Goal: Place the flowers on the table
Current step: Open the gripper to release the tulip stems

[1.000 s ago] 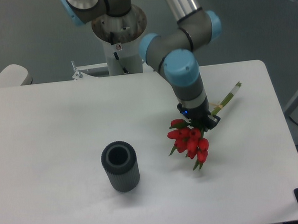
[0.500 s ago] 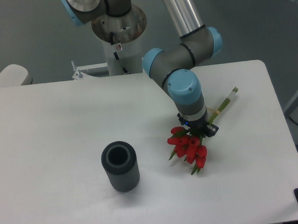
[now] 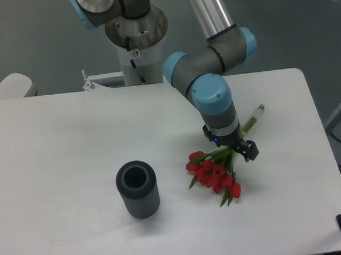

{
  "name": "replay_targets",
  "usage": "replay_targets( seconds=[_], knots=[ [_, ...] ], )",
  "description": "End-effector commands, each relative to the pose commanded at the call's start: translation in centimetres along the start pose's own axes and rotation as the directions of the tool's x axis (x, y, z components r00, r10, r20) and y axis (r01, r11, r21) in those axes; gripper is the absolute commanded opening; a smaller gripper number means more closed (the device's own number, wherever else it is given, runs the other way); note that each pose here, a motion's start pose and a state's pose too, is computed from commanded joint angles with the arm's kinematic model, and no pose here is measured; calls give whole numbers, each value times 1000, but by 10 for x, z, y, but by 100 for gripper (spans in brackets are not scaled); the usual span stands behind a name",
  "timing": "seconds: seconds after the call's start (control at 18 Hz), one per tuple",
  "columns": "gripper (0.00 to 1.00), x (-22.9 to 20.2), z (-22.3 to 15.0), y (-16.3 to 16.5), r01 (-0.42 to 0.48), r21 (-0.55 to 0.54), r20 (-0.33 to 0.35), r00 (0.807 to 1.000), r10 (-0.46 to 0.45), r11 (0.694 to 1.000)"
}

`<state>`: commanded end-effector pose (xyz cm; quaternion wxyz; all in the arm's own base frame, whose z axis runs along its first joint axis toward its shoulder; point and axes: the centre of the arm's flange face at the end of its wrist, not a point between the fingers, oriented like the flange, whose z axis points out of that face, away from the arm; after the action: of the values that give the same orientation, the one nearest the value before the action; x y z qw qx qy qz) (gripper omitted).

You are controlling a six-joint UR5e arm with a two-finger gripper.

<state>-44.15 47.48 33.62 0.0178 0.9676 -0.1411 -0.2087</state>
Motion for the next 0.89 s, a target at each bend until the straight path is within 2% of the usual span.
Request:
replay_targets(
  seconds=[0.17, 0.39, 0.61, 0.89],
  knots=[
    [100, -18, -31, -19, 55, 68, 51, 997, -58, 996],
    [100, -27, -54, -35, 149, 242, 5, 988, -155, 959],
    [100, -41, -81, -35, 233, 400, -58, 972, -230, 886],
    [100, -65, -92, -2, 308, 520, -157, 951, -265, 797]
  ],
)
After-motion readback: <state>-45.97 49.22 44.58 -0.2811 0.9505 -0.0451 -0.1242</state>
